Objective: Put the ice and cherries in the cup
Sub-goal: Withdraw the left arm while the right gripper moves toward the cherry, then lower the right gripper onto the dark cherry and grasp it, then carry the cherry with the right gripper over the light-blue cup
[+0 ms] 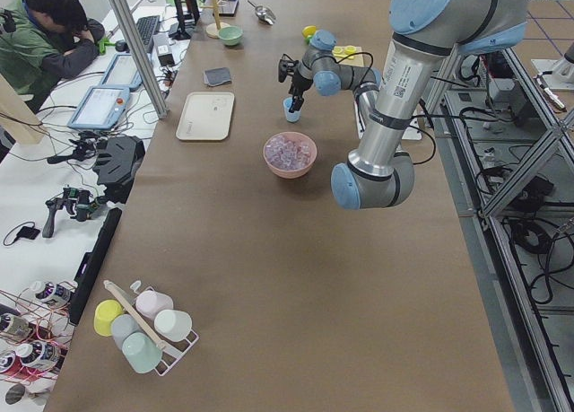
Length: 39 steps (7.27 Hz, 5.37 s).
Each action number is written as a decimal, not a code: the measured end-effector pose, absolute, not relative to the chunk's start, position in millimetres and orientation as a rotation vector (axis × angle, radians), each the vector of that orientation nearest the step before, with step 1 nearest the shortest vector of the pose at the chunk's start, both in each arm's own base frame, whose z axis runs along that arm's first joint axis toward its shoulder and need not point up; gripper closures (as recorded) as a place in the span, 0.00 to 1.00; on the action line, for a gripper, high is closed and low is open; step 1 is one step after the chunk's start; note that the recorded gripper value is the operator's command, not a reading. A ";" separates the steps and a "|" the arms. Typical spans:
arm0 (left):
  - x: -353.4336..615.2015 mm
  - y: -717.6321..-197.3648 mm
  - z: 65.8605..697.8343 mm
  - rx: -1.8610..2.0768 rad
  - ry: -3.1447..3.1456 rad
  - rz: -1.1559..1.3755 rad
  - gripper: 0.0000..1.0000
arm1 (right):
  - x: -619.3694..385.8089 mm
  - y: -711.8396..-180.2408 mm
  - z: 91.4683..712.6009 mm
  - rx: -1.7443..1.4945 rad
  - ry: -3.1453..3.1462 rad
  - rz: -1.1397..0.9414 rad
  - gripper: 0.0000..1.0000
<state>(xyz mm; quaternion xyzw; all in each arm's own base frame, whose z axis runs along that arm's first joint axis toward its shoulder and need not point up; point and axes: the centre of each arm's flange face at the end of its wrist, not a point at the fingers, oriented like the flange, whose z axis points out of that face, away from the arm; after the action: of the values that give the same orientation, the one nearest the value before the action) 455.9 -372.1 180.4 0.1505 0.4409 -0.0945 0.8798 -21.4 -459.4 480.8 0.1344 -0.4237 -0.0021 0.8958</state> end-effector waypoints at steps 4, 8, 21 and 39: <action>284.9 -429.8 274.6 0.279 0.684 0.108 0.02 | -126.2 -476.5 425.4 0.252 -0.899 0.066 0.00; 71.6 -469.8 445.6 0.171 0.650 0.339 0.02 | -171.9 -473.5 403.8 0.239 -0.914 0.083 0.00; -101.2 -434.5 605.4 0.116 0.671 0.307 0.02 | -354.9 -368.5 456.3 0.177 -0.647 0.124 0.41; -95.2 -417.5 610.9 0.116 0.761 0.290 0.02 | -495.5 -343.5 184.9 0.401 -1.063 0.064 1.00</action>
<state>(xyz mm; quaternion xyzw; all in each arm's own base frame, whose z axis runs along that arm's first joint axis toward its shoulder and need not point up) -95.2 -417.5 610.9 0.0564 0.3697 0.1410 0.9167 -495.5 -343.5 184.9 0.1899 -0.5032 0.0302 0.8425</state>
